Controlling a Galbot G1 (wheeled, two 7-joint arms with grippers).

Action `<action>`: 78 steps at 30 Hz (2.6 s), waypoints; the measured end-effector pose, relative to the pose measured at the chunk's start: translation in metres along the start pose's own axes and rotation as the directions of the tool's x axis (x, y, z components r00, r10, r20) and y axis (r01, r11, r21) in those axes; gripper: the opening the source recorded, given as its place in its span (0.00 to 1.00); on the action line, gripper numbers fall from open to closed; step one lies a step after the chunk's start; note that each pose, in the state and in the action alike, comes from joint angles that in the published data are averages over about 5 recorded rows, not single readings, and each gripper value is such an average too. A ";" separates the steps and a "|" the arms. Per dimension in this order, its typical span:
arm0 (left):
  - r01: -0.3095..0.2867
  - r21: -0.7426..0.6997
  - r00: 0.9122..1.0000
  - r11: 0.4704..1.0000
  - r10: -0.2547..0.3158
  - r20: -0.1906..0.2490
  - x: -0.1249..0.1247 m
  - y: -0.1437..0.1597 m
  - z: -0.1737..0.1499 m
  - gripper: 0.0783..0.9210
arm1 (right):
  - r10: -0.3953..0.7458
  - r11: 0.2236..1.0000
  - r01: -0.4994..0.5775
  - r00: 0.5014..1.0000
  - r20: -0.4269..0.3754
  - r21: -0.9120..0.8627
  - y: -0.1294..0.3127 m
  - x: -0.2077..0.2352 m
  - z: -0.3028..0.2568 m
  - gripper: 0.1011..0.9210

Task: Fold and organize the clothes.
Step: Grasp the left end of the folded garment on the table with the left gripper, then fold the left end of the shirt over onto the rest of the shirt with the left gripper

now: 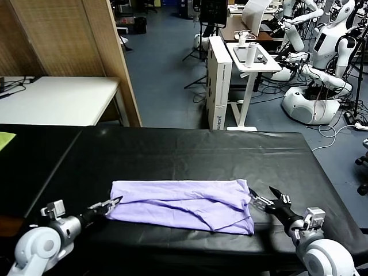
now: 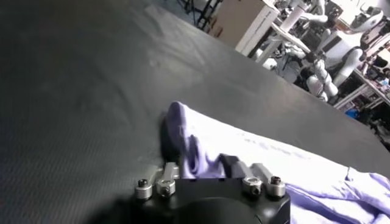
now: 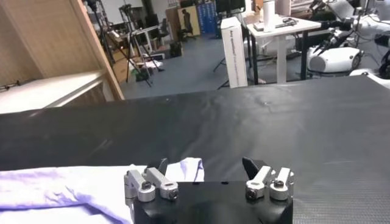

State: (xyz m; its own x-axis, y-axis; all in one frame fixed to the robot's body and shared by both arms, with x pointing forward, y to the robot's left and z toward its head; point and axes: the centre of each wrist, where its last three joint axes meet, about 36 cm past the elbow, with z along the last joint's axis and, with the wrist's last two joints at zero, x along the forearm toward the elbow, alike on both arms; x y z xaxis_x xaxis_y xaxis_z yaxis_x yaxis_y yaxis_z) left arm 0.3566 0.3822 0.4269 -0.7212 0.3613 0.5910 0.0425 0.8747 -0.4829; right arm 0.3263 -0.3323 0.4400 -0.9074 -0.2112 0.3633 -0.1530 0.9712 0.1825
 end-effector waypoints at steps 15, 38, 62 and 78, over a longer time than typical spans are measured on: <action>0.327 -0.390 0.944 0.861 -0.280 0.173 0.050 -0.006 -0.035 0.12 | 0.005 1.000 -0.005 1.000 0.003 -0.006 0.005 -0.004 0.004 0.98; 0.160 -0.262 0.976 0.952 -0.113 0.186 0.052 -0.078 -0.013 0.12 | 0.050 0.999 -0.050 0.999 -0.009 -0.005 0.013 0.018 0.021 0.98; -0.121 -0.171 0.988 0.978 0.136 0.079 -0.028 -0.152 0.025 0.12 | 0.080 0.997 -0.080 0.997 -0.019 -0.015 0.009 0.015 0.031 0.98; -0.140 -0.159 0.987 0.977 0.151 0.060 -0.041 -0.162 0.034 0.12 | 0.076 0.997 -0.076 0.997 -0.024 -0.018 0.014 0.011 0.035 0.98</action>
State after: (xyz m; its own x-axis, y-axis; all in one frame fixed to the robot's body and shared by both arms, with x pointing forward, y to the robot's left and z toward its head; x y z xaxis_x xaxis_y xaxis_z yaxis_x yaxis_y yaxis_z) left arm 0.3557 0.2143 0.4586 -0.7466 0.4692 0.4717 0.2523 0.8557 -0.4518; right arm 0.3004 -0.3171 0.4144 -0.9067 -0.1397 0.3979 -0.0766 0.9824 0.1703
